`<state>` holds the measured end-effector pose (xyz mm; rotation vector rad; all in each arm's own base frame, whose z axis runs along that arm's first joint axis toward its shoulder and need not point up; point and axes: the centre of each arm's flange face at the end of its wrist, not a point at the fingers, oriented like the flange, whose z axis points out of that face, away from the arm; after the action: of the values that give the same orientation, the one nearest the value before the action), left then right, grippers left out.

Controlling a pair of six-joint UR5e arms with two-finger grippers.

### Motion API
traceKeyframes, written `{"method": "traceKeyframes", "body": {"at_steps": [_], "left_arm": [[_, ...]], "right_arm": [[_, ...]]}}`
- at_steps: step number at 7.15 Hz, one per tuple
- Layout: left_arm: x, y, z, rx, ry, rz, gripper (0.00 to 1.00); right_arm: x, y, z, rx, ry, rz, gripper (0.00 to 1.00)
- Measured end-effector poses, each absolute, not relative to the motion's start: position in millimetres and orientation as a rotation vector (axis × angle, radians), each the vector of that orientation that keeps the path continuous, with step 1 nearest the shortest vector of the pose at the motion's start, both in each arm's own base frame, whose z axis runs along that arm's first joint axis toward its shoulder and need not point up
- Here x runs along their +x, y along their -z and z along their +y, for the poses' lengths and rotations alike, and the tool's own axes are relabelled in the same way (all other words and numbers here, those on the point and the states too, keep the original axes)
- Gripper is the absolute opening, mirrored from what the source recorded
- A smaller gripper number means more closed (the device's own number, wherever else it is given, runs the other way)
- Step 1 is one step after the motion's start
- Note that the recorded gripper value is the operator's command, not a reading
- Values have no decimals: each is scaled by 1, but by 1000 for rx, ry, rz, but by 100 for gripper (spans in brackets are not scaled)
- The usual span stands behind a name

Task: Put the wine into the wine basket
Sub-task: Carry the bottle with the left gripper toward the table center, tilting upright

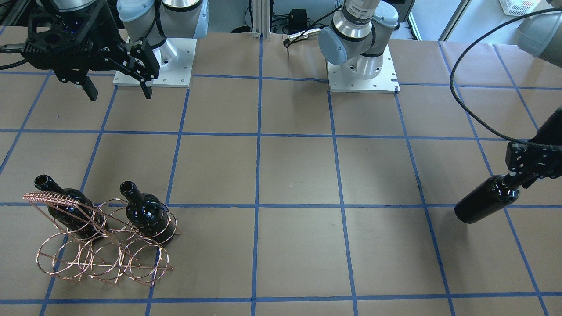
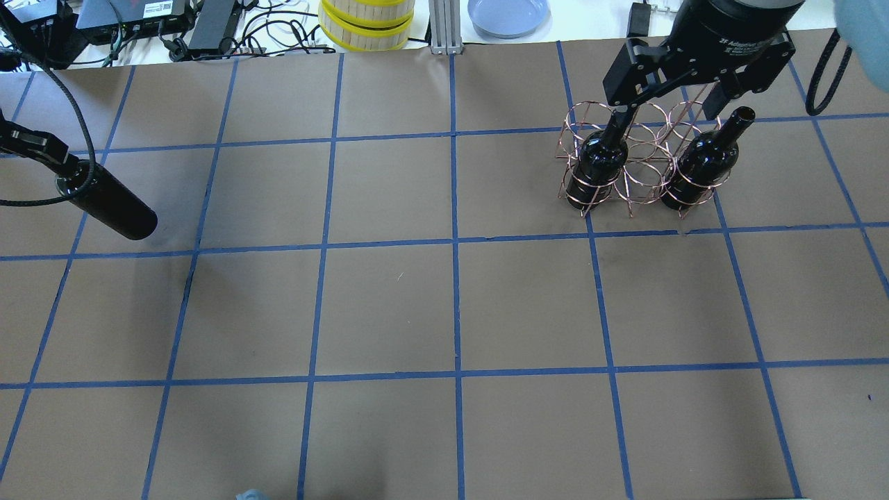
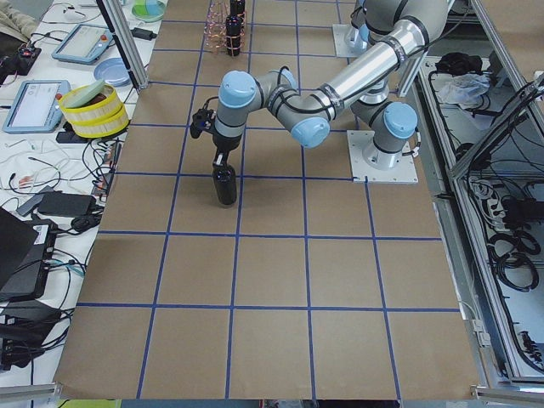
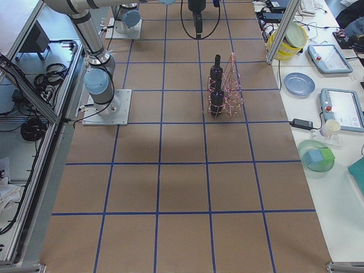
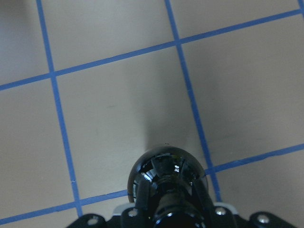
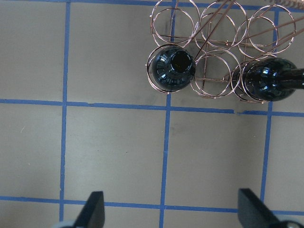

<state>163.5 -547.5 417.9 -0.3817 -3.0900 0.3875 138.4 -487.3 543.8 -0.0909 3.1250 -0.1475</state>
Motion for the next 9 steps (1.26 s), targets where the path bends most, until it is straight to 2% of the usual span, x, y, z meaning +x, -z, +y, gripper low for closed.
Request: {"method": "traceKeyframes", "body": {"at_steps": [3, 6, 9], "left_arm": [[7, -449, -539, -338, -346, -3066, 0], [-116, -429, -485, -214, -214, -3070, 0], [-234, -418, -427, -279, -169, -3138, 0]], "right_arm": [[138, -544, -488, -90, 148, 3125, 100], [138, -544, -488, -89, 148, 3125, 100], [138, -544, -488, -90, 148, 3125, 100]]}}
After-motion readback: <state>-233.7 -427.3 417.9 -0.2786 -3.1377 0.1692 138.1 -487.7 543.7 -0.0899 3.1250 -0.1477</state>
